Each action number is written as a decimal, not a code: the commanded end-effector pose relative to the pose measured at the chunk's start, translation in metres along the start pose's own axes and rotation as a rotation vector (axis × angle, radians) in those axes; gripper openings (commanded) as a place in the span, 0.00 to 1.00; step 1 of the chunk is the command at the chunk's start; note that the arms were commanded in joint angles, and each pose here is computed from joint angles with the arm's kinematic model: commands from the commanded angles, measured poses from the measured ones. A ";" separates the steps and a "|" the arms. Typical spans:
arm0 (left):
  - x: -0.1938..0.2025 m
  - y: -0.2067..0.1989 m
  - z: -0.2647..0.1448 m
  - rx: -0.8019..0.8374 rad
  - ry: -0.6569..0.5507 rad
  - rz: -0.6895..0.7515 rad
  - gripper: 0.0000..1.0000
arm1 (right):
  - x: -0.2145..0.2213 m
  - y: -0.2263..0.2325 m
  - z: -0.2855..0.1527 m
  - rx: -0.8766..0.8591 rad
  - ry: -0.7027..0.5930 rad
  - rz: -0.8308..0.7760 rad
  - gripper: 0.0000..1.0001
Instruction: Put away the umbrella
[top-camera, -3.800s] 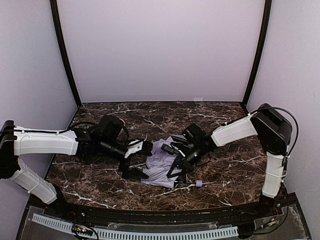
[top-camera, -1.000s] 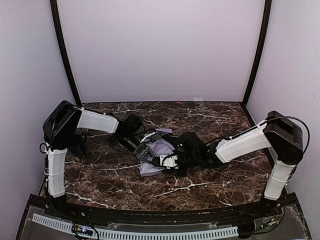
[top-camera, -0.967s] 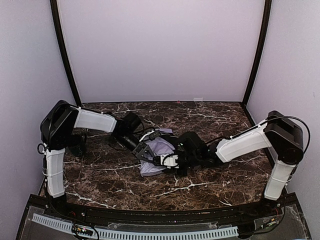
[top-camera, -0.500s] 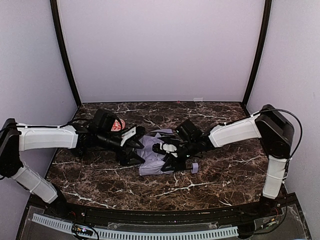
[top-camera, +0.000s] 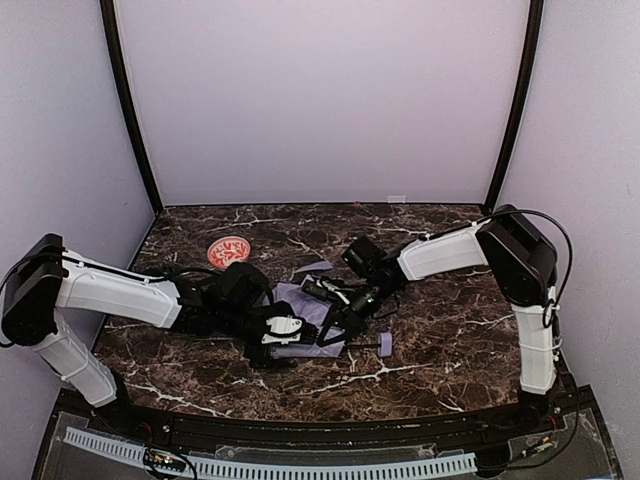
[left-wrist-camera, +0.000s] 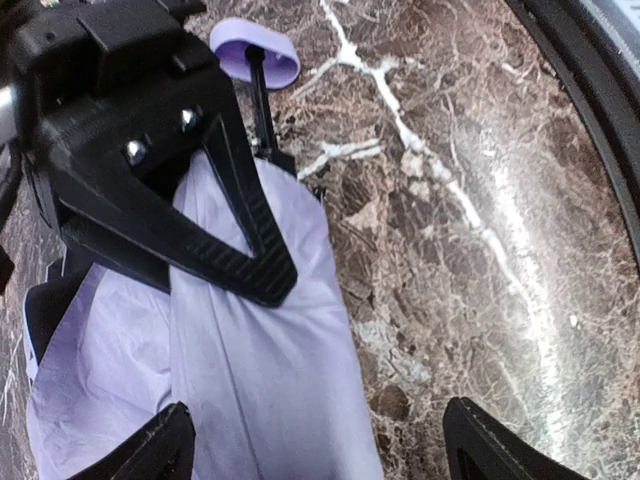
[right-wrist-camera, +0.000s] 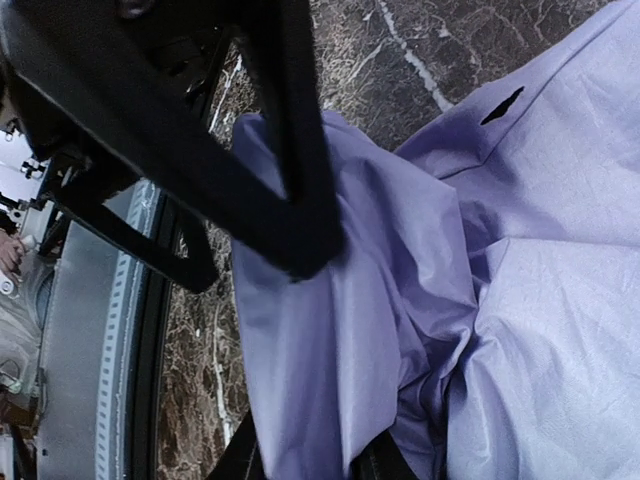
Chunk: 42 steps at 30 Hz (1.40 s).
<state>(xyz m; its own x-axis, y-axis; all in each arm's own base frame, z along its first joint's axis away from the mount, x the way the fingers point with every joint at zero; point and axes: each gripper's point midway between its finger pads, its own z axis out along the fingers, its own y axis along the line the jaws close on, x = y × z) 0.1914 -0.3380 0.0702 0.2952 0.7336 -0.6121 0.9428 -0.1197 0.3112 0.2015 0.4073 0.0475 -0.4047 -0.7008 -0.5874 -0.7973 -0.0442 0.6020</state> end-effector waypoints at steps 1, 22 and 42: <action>0.019 0.008 0.011 -0.040 0.109 0.019 0.89 | 0.083 0.001 0.014 -0.040 0.208 0.405 0.00; 0.053 -0.048 0.043 0.410 0.349 -0.329 0.26 | -0.001 -0.021 -0.078 0.212 -0.103 0.287 0.56; 0.044 -0.048 0.037 0.781 0.286 -0.859 0.00 | -0.015 0.073 -0.088 0.809 -0.213 -0.701 0.64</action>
<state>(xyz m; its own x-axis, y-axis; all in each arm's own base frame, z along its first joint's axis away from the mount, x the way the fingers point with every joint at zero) 0.2154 -0.3670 0.0350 -0.2449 0.8248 -0.5097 0.8961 -0.0080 -0.4437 0.1877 0.3332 0.1354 -0.0156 -0.5815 -0.8134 -0.9714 0.2014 -0.1254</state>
